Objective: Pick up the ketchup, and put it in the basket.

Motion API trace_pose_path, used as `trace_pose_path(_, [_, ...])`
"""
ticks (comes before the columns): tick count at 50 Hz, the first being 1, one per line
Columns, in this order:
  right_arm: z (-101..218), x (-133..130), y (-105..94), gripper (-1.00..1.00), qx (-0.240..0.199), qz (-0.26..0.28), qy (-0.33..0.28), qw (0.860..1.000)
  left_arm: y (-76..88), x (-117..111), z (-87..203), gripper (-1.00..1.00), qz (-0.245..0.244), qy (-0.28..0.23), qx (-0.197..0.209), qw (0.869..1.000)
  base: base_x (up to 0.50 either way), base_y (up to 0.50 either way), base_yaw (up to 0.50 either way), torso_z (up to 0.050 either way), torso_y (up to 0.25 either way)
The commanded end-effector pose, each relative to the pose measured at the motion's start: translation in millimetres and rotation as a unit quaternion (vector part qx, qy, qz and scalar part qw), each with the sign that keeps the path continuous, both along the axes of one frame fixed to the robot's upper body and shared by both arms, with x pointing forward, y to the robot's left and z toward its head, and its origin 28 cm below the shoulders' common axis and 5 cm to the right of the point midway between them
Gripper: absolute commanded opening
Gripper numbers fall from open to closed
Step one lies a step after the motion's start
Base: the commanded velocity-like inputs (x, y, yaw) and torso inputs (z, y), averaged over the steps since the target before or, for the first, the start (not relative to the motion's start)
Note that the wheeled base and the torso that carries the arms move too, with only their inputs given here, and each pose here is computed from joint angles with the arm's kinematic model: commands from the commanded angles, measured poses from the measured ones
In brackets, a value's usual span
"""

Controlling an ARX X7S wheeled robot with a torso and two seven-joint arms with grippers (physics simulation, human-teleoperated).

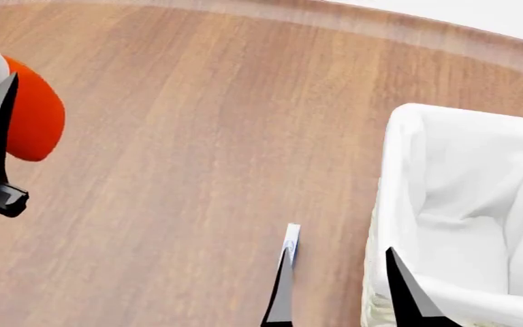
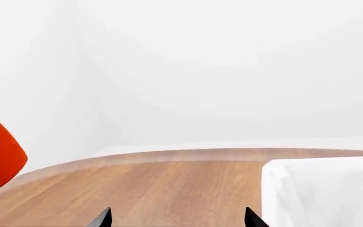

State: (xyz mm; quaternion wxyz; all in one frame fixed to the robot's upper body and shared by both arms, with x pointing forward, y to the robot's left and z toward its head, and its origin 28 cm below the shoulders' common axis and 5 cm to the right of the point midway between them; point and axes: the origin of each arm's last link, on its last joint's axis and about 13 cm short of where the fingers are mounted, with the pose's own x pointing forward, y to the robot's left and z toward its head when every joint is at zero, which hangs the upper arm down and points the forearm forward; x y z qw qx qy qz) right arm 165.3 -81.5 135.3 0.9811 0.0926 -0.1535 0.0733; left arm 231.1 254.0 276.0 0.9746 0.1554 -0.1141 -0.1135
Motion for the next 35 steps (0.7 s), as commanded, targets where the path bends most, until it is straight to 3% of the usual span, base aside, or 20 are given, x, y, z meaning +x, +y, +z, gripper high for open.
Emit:
trace_pose_path(1, [1,3,-2.9,1.00,0.002,-0.004,-0.011,1.000,-2.8,5,20,-1.00,-0.073,0.019,0.022,0.997,0.00,0.00,0.00,0.000,0.000])
trace_pose_path(10, [2,3,-2.7,1.00,0.002,-0.003,-0.013,1.000,-3.0,7,40,-1.00,-0.132,0.034,0.017,0.990,0.00,0.00,0.00,0.000,0.000])
trace_pose_path(19, [3,3,-3.3,1.00,0.002,-0.003,-0.013,1.000,-5.3,16,46,-1.00,-0.162,0.056,0.047,0.984,0.00,0.00,0.00,0.000,0.001])
trace_pose_path(24, [4,2,-3.8,1.00,0.002,-0.004,-0.016,1.000,-7.4,18,47,-1.00,-0.189,0.072,0.096,0.975,0.00,0.00,0.00,0.000,0.000])
trace_pose_path(28, [6,1,-4.3,1.00,0.001,-0.005,-0.018,1.000,-6.8,22,55,-1.00,-0.228,0.089,0.096,0.965,0.00,0.00,0.00,0.000,0.000])
trace_pose_path(35, [6,1,-4.2,1.00,-0.001,-0.003,-0.019,1.000,-4.8,25,63,-1.00,-0.242,0.094,0.106,0.960,0.00,0.00,0.00,0.000,0.000])
